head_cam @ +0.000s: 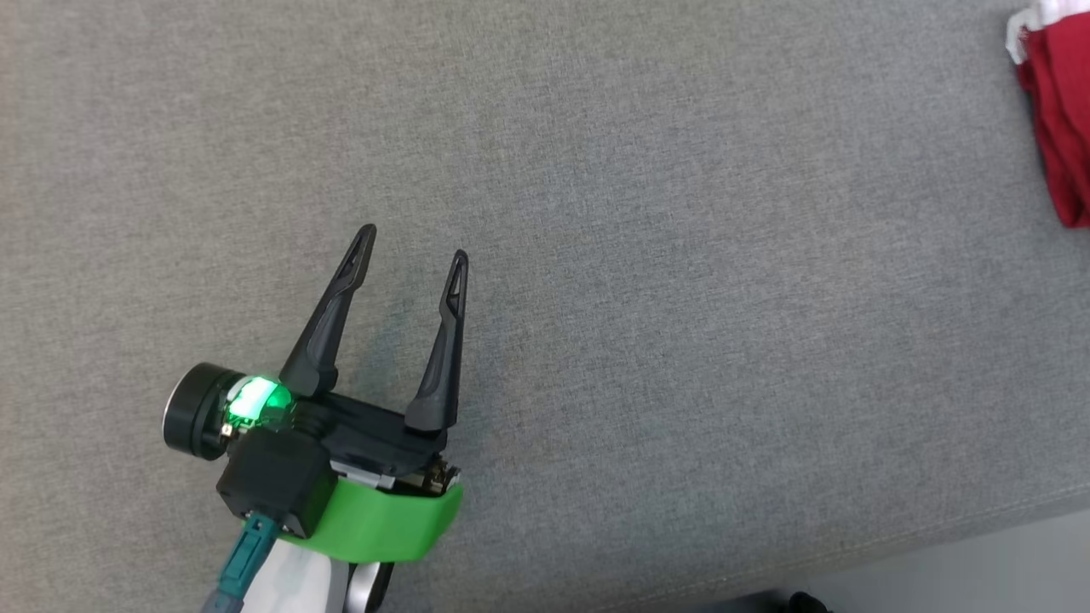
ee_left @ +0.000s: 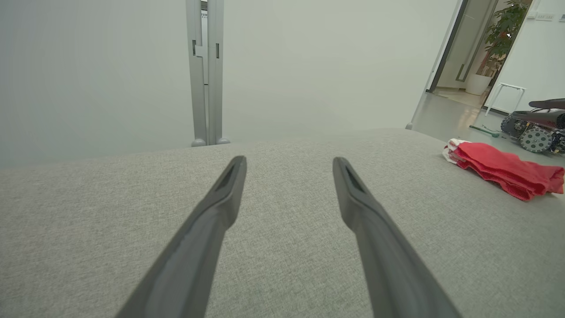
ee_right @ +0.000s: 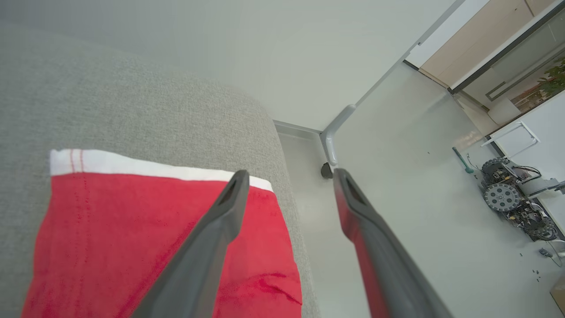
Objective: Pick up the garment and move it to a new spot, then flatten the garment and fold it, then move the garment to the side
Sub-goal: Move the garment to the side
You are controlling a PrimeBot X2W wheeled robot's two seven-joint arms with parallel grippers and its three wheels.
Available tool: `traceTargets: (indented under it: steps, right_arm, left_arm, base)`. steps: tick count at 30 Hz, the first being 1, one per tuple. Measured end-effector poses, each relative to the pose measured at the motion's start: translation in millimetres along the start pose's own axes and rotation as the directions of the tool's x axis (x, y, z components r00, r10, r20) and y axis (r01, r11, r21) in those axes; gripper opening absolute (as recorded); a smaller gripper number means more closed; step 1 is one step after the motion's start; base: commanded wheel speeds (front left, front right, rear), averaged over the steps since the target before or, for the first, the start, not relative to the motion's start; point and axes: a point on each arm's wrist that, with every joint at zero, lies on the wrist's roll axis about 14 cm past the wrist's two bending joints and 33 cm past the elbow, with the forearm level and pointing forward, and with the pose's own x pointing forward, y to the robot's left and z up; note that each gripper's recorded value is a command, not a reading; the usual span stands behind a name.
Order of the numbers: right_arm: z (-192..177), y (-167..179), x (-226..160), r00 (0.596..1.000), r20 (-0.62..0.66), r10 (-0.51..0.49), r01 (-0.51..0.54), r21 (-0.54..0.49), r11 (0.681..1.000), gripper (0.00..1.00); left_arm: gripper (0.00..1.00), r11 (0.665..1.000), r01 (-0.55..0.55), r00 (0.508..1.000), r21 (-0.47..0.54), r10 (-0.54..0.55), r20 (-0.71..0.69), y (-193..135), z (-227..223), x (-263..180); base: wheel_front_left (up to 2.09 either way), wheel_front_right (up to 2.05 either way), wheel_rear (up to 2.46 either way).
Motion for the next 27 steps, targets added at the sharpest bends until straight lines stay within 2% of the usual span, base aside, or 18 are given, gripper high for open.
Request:
traceTargets:
  steps: [3, 6, 9, 10, 13, 15, 18, 21, 27]
  right_arm:
    - [12, 39, -4, 0.995, 0.067, 0.070, -0.072, 0.034, 0.997, 1.00]
    - [19, 86, -20, 0.981, 0.133, 0.145, -0.160, 0.110, 0.981, 1.00]
    - [28, 136, -48, 0.954, 0.201, 0.221, -0.258, 0.183, 0.949, 1.00]
    - [33, 156, -67, 0.941, 0.238, 0.240, -0.296, 0.237, 0.925, 1.00]
    - [42, 175, -98, 0.926, 0.297, 0.234, -0.329, 0.326, 0.886, 1.00]
    - [40, 194, -124, 0.919, 0.314, 0.238, -0.354, 0.394, 0.848, 1.00]
    - [46, 208, -157, 0.908, 0.352, 0.228, -0.376, 0.441, 0.815, 1.00]
    - [60, 219, -191, 0.879, 0.417, 0.233, -0.417, 0.432, 0.800, 1.00]
    - [83, 214, -245, 0.823, 0.530, 0.205, -0.463, 0.417, 0.782, 1.00]
  left_arm:
    - [1.00, 1.000, -0.003, 1.000, -0.008, 0.003, 0.015, -2, 9, -3]
    - [1.00, 1.000, -0.013, 1.000, -0.010, 0.014, 0.015, -6, 16, -9]
    - [1.00, 0.999, -0.046, 0.999, -0.014, 0.046, -0.006, -7, 17, -23]
    - [1.00, 0.997, -0.077, 0.997, -0.016, 0.076, -0.022, -5, 17, -32]
    - [1.00, 0.990, -0.139, 0.990, -0.012, 0.138, -0.043, 2, 19, -50]
    - [1.00, 0.980, -0.199, 0.978, -0.016, 0.197, -0.064, 11, 17, -65]
    - [1.00, 0.965, -0.261, 0.961, 0.016, 0.262, -0.086, 20, 16, -89]
    - [1.00, 0.954, -0.297, 0.951, 0.034, 0.299, -0.079, 23, 22, -108]
    - [1.00, 0.939, -0.333, 0.943, 0.084, 0.334, 0.012, 23, 54, -135]
  base:
    - [0.00, 0.00, 0.00]
    - [0.00, 0.00, 0.00]
    - [0.00, 0.00, 0.00]
    - [0.00, 0.00, 0.00]
    - [0.00, 0.00, 0.00]
    - [0.00, 0.00, 0.00]
    - [0.00, 0.00, 0.00]
    - [0.00, 0.00, 0.00]
    - [0.00, 0.00, 0.00]
